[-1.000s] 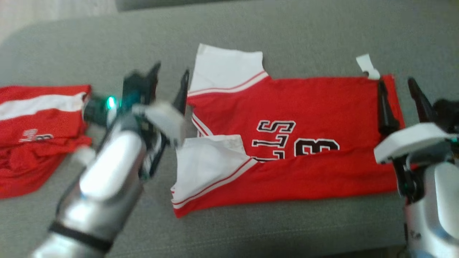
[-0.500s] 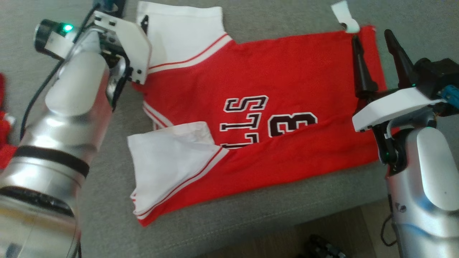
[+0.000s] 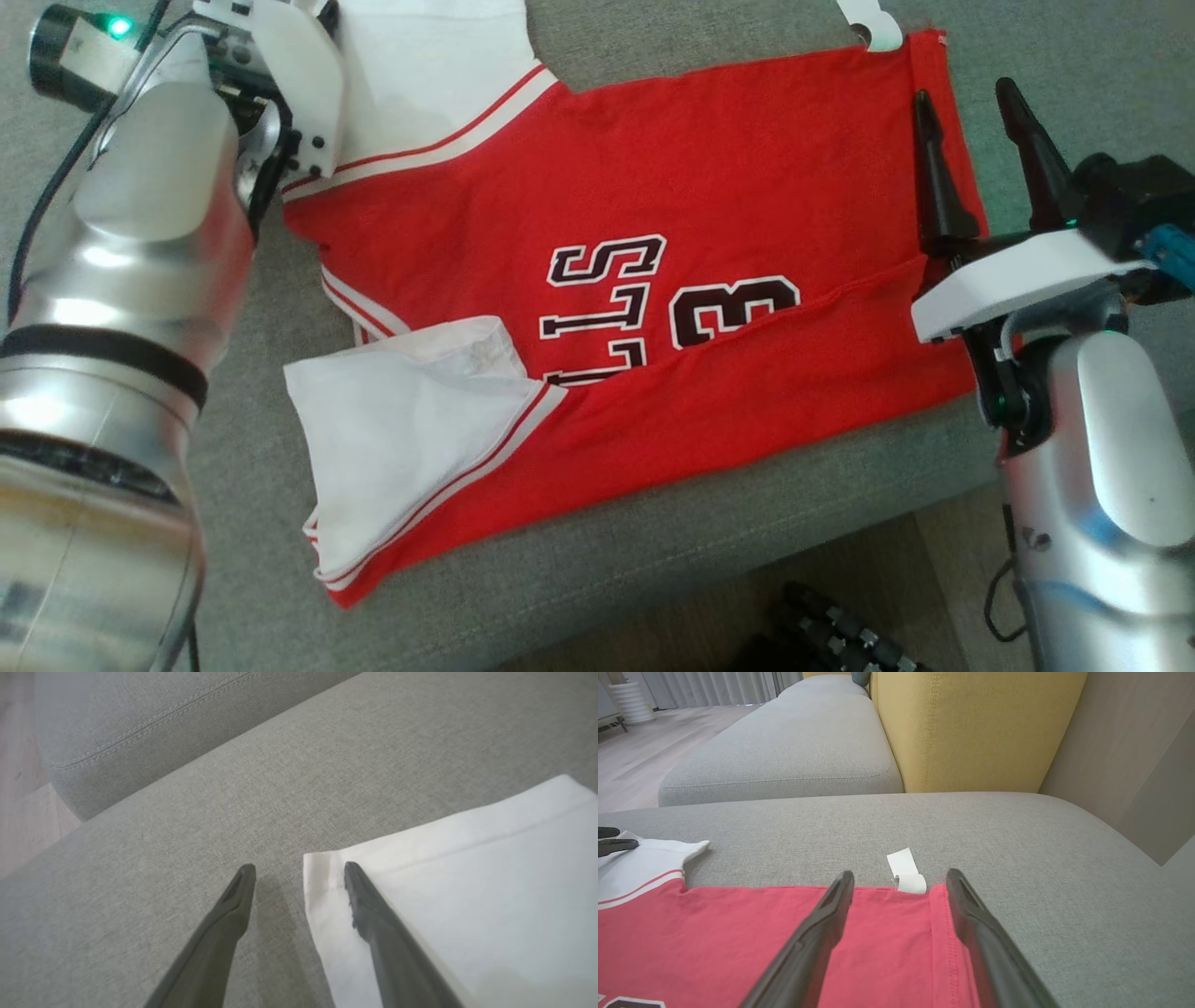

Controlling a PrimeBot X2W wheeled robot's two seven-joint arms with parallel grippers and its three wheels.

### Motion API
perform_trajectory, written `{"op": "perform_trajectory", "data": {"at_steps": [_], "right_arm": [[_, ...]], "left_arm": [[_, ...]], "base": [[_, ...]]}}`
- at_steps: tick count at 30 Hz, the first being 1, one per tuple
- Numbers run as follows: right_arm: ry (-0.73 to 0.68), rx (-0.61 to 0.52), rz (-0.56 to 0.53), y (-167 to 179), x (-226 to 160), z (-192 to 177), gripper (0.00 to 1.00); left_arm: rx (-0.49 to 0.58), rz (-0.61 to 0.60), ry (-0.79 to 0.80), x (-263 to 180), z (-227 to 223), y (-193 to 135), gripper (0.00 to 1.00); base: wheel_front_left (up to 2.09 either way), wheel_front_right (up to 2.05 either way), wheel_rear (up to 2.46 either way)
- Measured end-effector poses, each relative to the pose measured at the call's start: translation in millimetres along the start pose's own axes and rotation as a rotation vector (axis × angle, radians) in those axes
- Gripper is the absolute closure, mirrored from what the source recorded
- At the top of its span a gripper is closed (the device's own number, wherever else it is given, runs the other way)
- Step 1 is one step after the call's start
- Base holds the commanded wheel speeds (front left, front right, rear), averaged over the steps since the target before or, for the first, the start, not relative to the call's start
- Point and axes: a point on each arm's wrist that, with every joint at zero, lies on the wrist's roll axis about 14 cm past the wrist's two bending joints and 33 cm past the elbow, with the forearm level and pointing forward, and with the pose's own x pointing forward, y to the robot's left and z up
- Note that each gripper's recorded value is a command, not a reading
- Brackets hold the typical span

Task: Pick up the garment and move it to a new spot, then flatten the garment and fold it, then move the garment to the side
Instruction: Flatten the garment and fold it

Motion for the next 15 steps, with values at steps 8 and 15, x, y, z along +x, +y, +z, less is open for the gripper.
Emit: {"op": "perform_trajectory", "data": {"at_steps": [8, 15], "right_arm": [[-0.003, 0.005, -0.009, -1.2, 6.7, 0.5, 0.0], [-0.046, -0.002, -0.011, -5.8, 29.8, 23.1, 0.0]], "left_arm": [[-0.042, -0.064, -0.018, -1.8, 2.2, -18.6, 1.0], [-0.082, -0.001, -0.19, -21.1, 25.3, 1.7, 1.0]], "base": [[0.0, 0.0, 0.0], [0.0, 0.0, 0.0]]}}
